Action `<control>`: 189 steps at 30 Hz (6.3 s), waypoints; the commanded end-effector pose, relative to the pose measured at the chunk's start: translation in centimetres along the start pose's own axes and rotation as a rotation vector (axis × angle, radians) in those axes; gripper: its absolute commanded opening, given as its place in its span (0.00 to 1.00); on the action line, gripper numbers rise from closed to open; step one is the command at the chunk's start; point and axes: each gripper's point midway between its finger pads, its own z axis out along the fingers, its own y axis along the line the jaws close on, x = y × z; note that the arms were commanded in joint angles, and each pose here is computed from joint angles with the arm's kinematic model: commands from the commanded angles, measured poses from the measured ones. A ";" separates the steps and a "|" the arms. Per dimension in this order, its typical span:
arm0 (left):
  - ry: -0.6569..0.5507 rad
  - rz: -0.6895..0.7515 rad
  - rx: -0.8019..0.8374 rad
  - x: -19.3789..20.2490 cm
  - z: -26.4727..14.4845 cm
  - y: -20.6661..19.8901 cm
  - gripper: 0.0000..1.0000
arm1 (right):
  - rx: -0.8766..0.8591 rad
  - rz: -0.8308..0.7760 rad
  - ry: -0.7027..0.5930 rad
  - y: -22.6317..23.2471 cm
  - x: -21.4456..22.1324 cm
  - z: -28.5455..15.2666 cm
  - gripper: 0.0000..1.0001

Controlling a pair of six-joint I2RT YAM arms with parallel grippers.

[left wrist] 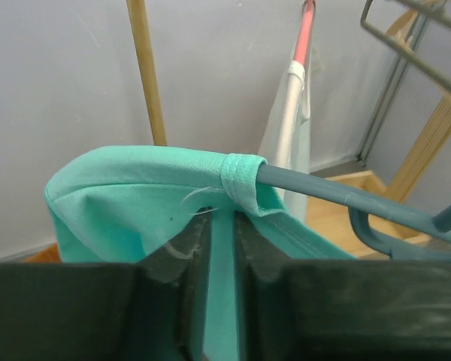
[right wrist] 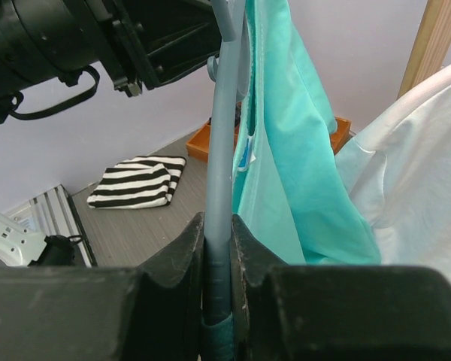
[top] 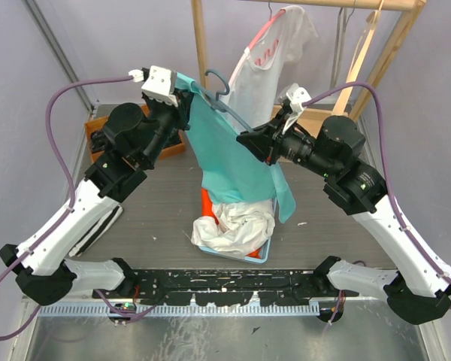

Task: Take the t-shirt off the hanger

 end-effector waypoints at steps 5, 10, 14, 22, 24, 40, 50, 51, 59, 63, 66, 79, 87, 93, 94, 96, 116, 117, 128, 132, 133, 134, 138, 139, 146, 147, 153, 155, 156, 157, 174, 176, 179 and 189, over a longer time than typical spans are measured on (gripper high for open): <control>-0.083 -0.050 0.149 -3.4 -0.9 -2.2 0.00 | 0.017 -0.041 -0.120 0.3 -3.9 -0.7 0.01; -0.100 -0.063 0.286 -4.2 -2.8 -4.0 0.00 | 0.039 -0.031 -0.107 -0.3 -3.4 0.1 0.01; -0.091 -0.089 0.271 -4.0 -4.0 -3.4 0.05 | 0.037 -0.025 -0.103 -0.4 -3.4 0.5 0.01; -0.111 -0.088 0.251 -4.8 -4.7 -2.7 0.77 | 0.024 -0.029 -0.093 -0.1 -3.0 0.9 0.01; -0.113 -0.085 0.289 -5.1 -4.6 -3.4 0.81 | 0.027 -0.029 -0.090 -0.2 -2.9 1.0 0.01; -0.174 -0.014 0.415 -4.0 -2.2 -6.6 0.80 | -0.014 -0.021 -0.101 0.8 -3.6 0.8 0.01; -0.170 0.005 0.415 -3.1 -1.2 -7.0 0.73 | -0.043 -0.024 -0.102 1.5 -3.5 0.9 0.00; -0.173 0.005 0.412 -3.1 -1.1 -6.9 0.72 | -0.045 -0.024 -0.100 1.5 -3.4 0.9 0.01; -0.170 -0.001 0.412 -2.9 -0.7 -7.2 0.51 | -0.056 -0.017 -0.111 1.9 -3.6 0.8 0.01; -0.165 -0.005 0.413 -2.7 -0.8 -7.2 0.24 | -0.058 -0.010 -0.127 2.1 -4.0 0.5 0.01; -0.165 -0.006 0.413 -2.7 -0.9 -7.1 0.16 | -0.055 -0.006 -0.129 2.1 -4.1 0.5 0.01; -0.173 -0.030 0.308 -4.3 -1.0 -5.1 0.00 | 0.052 0.015 -0.120 0.4 -4.5 -0.1 0.60; -0.167 -0.021 0.282 -4.9 -1.9 -4.2 0.00 | 0.186 0.026 -0.205 -1.4 -7.6 -1.3 0.66; -0.160 0.000 0.230 -4.9 -2.6 -2.8 0.00 | 0.183 0.044 -0.235 -1.6 -8.7 0.0 0.66; -0.158 0.007 0.225 -4.8 -2.7 -2.6 0.00 | 0.183 0.047 -0.243 -1.7 -8.8 0.3 0.66; -0.158 0.010 0.226 -4.7 -3.1 -2.5 0.00 | 0.173 0.048 -0.249 -1.7 -9.0 0.9 0.66; -0.150 -0.027 0.253 -4.4 -4.9 -2.4 0.00 | 0.277 -0.051 -0.203 -4.0 -6.5 0.8 0.66; -0.152 -0.027 0.253 -4.5 -5.0 -2.4 0.00 | 0.276 -0.048 -0.200 -4.0 -6.3 0.9 0.66; -0.134 -0.025 0.245 -4.2 -4.8 -2.3 0.00 | 0.265 -0.044 -0.193 -3.9 -5.7 1.2 0.66; -0.127 -0.024 0.246 -3.9 -4.6 -2.4 0.00 | 0.300 -0.038 -0.202 -4.7 -6.4 2.0 0.66; -0.127 -0.024 0.248 -4.0 -4.6 -2.5 0.00 | 0.311 -0.041 -0.207 -4.9 -6.8 2.1 0.66; -0.127 -0.026 0.250 -4.0 -4.6 -2.5 0.00 | 0.323 -0.048 -0.211 -5.1 -7.1 2.3 0.66; -0.128 -0.030 0.255 -4.2 -4.6 -2.6 0.00 | 0.365 -0.093 -0.223 -6.0 -8.4 2.8 0.66; -0.128 -0.032 0.255 -4.2 -4.6 -2.6 0.00 | 0.372 -0.104 -0.228 -6.1 -8.7 2.6 0.66; -0.116 -0.034 0.256 -3.7 -4.4 -2.7 0.00 | 0.408 -0.159 -0.275 -6.4 -8.9 0.8 0.67; -0.113 -0.035 0.257 -3.6 -4.3 -2.8 0.00 | 0.409 -0.162 -0.273 -6.4 -8.8 0.7 0.66; -0.108 -0.040 0.259 -3.5 -4.0 -3.0 0.00 | 0.394 -0.160 -0.259 -6.4 -8.7 1.6 0.67; -0.112 -0.041 0.261 -3.7 -4.1 -3.0 0.00 | 0.394 -0.173 -0.245 -6.5 -8.8 2.2 0.67; -0.111 -0.043 0.261 -3.6 -4.1 -3.0 0.00 | 0.395 -0.182 -0.243 -6.6 -8.8 2.4 0.67; -0.111 -0.043 0.260 -3.7 -4.1 -3.0 0.00 | 0.395 -0.187 -0.242 -6.7 -8.9 2.7 0.67; -0.108 -0.049 0.255 -3.5 -4.0 -2.9 0.00 | 0.396 -0.260 -0.211 -7.3 -9.0 4.5 0.68; -0.107 -0.050 0.260 -3.6 -4.1 -3.0 0.00 | 0.389 -0.244 -0.217 -7.1 -8.9 4.4 0.68; -0.103 -0.052 0.262 -3.5 -3.9 -3.1 0.00 | 0.377 -0.225 -0.214 -6.8 -8.5 3.9 0.68; -0.090 -0.046 0.247 -3.5 -3.6 -3.0 0.00 | 0.319 -0.170 -0.192 -5.1 -7.7 1.7 0.68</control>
